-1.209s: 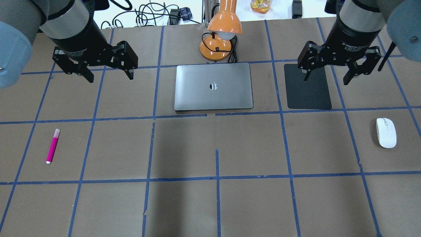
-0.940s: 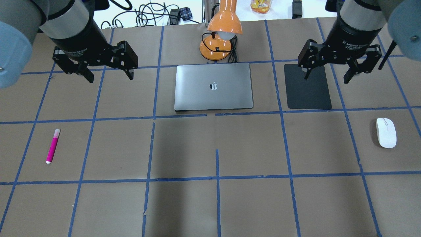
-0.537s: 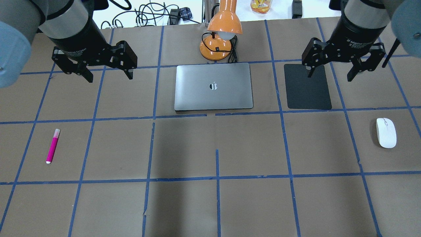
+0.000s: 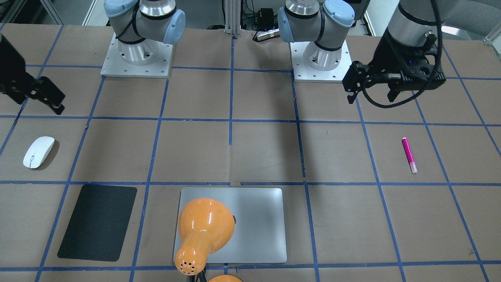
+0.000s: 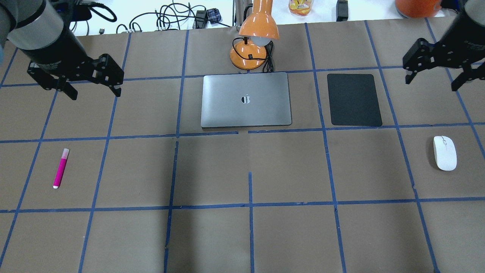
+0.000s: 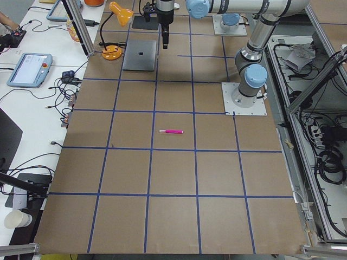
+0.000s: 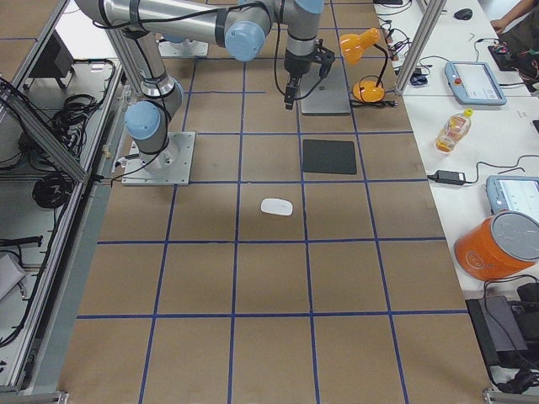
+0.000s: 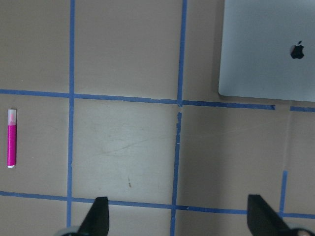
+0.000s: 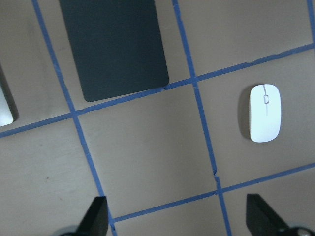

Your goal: Place pen and mouse around notebook

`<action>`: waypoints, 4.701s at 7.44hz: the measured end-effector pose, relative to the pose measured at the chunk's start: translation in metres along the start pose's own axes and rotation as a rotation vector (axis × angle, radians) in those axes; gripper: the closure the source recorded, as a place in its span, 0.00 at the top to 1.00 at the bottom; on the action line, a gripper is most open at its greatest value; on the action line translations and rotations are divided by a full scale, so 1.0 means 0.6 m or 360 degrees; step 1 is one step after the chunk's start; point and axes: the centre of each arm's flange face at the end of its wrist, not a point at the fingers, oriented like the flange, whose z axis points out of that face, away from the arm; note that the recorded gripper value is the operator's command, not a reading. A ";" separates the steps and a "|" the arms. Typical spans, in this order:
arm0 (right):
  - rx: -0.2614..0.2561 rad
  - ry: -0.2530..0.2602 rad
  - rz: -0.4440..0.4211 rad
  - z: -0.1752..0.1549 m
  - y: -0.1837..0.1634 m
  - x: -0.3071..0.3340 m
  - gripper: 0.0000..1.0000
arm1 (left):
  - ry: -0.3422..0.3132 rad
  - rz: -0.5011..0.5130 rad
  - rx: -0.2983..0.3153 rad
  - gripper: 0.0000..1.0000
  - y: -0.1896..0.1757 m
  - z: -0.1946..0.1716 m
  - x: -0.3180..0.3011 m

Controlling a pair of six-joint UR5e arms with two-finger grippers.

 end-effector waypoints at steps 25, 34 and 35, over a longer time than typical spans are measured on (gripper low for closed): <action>-0.0221 0.0008 0.0007 0.502 -0.058 0.287 0.89 | 0.0064 -0.0790 -0.0187 0.00 0.006 0.399 -0.060; -0.0219 0.0074 -0.0011 0.484 -0.059 0.289 0.43 | 0.0103 -0.2068 -0.0025 0.10 0.085 0.482 0.523; -0.0189 0.0083 -0.0034 0.469 -0.066 0.276 0.44 | 0.0104 -0.2073 -0.0024 0.99 0.087 0.492 0.533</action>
